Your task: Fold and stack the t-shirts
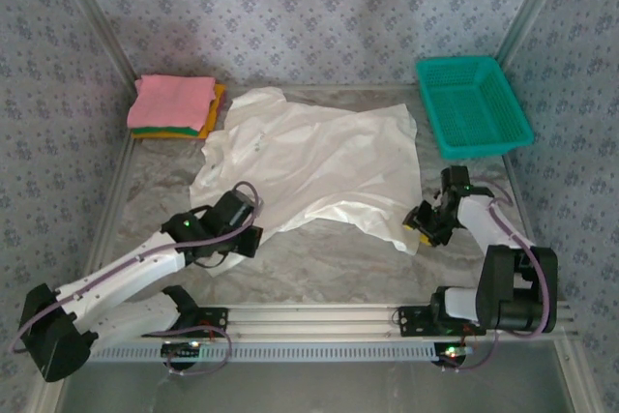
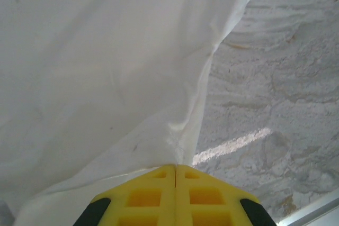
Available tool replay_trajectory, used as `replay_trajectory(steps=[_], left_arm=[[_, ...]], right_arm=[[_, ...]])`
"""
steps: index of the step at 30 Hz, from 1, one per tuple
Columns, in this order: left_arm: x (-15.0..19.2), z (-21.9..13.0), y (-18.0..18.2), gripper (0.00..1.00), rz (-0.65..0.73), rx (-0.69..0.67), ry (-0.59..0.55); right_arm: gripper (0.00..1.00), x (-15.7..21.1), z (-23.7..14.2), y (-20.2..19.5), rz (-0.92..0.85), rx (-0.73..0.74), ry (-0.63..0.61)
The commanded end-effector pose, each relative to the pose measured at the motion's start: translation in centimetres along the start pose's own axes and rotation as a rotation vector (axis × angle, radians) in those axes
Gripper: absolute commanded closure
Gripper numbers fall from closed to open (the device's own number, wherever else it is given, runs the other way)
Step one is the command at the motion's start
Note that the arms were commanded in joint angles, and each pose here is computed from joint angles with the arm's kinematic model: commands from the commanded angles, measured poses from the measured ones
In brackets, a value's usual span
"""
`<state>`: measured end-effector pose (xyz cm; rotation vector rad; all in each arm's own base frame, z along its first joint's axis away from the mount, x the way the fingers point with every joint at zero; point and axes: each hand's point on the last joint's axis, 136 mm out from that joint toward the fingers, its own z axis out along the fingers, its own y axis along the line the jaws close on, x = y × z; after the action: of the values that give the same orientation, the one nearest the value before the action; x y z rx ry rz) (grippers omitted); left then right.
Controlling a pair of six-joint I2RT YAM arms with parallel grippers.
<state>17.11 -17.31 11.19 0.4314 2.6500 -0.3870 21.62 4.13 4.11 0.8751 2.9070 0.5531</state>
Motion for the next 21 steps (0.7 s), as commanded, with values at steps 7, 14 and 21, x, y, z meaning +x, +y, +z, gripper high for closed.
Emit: replay_trajectory(steps=[7, 14, 21], left_arm=[[1.6, -0.4, 1.1, 1.0, -0.03, -0.077, 0.053], [0.8, -0.6, 2.1, 1.0, -0.108, -0.095, -0.059], [1.5, 0.2, 2.8, 1.0, -0.12, -0.101, -0.083]], right_arm=[[0.51, 3.4, -0.3, -1.4, 0.081, -0.017, 0.068], [0.45, 4.2, -1.0, -1.5, 0.128, -0.01, 0.04], [0.42, 3.8, 1.0, -1.4, 0.191, -0.048, -0.003]])
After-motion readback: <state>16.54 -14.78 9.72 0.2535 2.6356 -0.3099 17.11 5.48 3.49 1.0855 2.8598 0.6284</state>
